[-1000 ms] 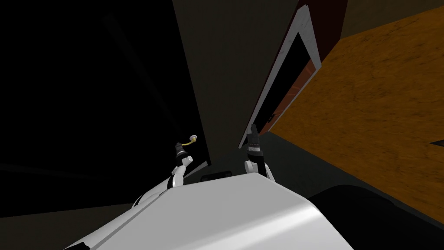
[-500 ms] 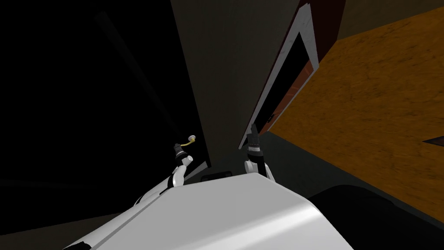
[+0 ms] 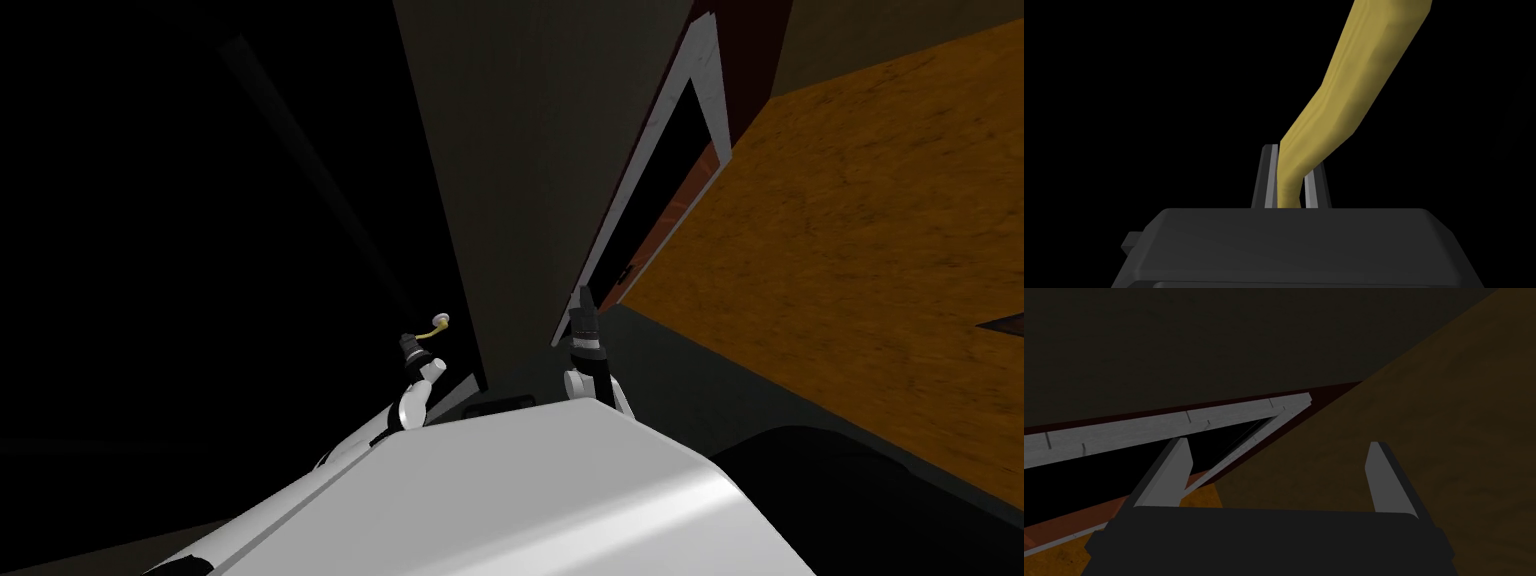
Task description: Push the door open
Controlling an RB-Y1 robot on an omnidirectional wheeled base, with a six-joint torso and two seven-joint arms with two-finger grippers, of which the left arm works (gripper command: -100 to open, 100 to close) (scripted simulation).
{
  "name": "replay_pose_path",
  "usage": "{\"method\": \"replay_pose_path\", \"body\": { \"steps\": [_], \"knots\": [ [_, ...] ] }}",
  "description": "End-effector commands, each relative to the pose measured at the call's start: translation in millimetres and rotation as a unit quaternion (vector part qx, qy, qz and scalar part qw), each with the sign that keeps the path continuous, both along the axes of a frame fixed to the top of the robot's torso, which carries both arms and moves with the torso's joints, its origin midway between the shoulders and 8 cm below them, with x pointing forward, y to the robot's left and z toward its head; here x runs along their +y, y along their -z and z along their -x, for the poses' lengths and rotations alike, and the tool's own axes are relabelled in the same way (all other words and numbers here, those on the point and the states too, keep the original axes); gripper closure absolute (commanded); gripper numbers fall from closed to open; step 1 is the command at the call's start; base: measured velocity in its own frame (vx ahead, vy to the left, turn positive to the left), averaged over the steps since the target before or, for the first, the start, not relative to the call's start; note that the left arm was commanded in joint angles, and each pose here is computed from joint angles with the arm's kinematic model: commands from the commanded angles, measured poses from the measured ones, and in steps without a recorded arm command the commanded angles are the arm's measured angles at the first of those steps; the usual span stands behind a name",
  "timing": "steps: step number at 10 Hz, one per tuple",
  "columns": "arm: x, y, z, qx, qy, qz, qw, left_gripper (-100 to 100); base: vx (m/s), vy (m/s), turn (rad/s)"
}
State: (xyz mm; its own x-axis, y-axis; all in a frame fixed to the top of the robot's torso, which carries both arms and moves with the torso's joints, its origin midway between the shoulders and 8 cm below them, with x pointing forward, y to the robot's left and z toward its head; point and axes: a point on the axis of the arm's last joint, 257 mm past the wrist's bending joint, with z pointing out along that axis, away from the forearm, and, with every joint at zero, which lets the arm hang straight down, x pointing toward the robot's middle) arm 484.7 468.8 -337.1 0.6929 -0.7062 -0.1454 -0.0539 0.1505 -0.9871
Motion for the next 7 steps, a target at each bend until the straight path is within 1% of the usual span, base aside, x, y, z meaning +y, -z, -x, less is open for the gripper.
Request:
{"method": "replay_pose_path", "body": {
  "steps": [1, 2, 3, 4, 7],
  "knots": [
    [9.0, -2.5, 5.6, -0.002, -0.018, 0.000, 0.9998, 100, 0.141, 0.025, -0.031],
    [9.6, -3.9, 5.3, -0.004, -0.019, -0.001, 0.9998, 100, 0.100, 0.003, 0.028],
    [9.0, -2.5, 5.6, -0.002, -0.018, 0.000, 0.9998, 100, 0.050, 0.003, 0.010],
    [5.8, 2.2, 8.6, 0.000, -0.029, 0.008, 0.9996, 100, 0.141, 0.010, 0.015],
    [0.3, 7.7, 11.3, 0.003, -0.038, 0.018, 0.9991, 100, 0.173, 0.015, 0.039]
  ]
}}
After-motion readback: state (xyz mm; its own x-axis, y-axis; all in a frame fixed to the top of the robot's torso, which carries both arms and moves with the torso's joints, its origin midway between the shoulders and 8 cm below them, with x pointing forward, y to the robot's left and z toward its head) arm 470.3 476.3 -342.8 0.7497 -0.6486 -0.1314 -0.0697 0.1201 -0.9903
